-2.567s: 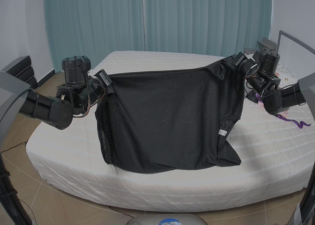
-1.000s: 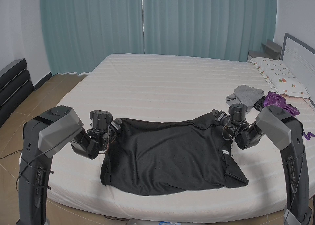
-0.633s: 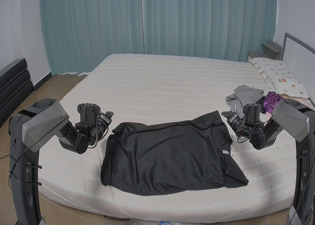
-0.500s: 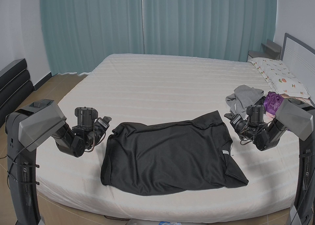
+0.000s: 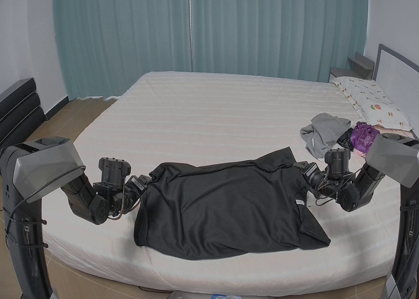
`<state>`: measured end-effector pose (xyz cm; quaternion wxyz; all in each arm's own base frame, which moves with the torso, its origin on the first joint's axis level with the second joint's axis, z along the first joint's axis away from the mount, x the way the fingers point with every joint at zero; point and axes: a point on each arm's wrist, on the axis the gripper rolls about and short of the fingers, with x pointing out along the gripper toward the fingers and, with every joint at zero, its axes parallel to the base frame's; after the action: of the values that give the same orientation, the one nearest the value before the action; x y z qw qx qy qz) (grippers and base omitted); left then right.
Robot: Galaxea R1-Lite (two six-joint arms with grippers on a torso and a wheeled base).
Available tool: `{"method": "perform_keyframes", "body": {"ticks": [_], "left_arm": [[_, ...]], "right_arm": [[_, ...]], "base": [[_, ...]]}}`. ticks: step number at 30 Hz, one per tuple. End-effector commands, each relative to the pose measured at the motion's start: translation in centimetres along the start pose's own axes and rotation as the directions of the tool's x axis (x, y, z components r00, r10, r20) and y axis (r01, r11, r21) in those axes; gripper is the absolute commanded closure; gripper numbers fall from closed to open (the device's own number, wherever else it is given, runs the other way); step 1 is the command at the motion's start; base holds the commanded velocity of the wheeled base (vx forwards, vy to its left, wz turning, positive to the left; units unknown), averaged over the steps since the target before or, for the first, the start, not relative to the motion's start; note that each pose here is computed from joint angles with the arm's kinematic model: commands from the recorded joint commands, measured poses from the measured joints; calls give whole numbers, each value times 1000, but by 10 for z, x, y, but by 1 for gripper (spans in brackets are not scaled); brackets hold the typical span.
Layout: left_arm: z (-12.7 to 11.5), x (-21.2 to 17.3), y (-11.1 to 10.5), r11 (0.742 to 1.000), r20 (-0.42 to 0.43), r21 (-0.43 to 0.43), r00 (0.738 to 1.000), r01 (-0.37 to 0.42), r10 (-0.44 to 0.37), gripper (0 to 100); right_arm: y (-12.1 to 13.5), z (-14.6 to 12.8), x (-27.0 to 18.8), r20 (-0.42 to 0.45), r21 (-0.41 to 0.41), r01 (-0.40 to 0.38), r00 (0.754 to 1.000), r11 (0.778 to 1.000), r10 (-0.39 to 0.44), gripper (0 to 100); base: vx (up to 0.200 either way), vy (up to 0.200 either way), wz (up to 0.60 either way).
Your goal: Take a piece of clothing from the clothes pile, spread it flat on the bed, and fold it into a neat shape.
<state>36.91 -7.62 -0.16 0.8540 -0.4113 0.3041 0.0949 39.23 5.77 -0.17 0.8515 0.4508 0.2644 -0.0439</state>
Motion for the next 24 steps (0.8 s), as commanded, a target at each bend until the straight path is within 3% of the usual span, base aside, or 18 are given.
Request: {"method": "perform_keyframes", "body": {"ticks": [1,7,11,17,24], "left_arm": [[7,7,-19,998,22,19,998,60,-61,0],[13,37,-29,996,27,51,997,67,-69,0],[14,55,-25,997,33,50,997,63,-64,0],[11,79,-14,991,38,129,998,46,-51,0],[22,100,-23,989,89,125,992,82,-93,0]], "right_arm": [[-5,-11,-18,-62,7,-4,998,1000,4,0],[-13,-18,-27,-91,12,-35,995,999,35,0],[-17,-23,-20,-106,33,-27,994,999,30,0],[-15,-26,-20,-100,71,-47,994,996,54,0],[-17,-35,-16,-99,59,-63,993,996,69,0]], "base": [[0,0,0],[0,0,0],[0,0,0],[0,0,0],[0,0,0]]}}
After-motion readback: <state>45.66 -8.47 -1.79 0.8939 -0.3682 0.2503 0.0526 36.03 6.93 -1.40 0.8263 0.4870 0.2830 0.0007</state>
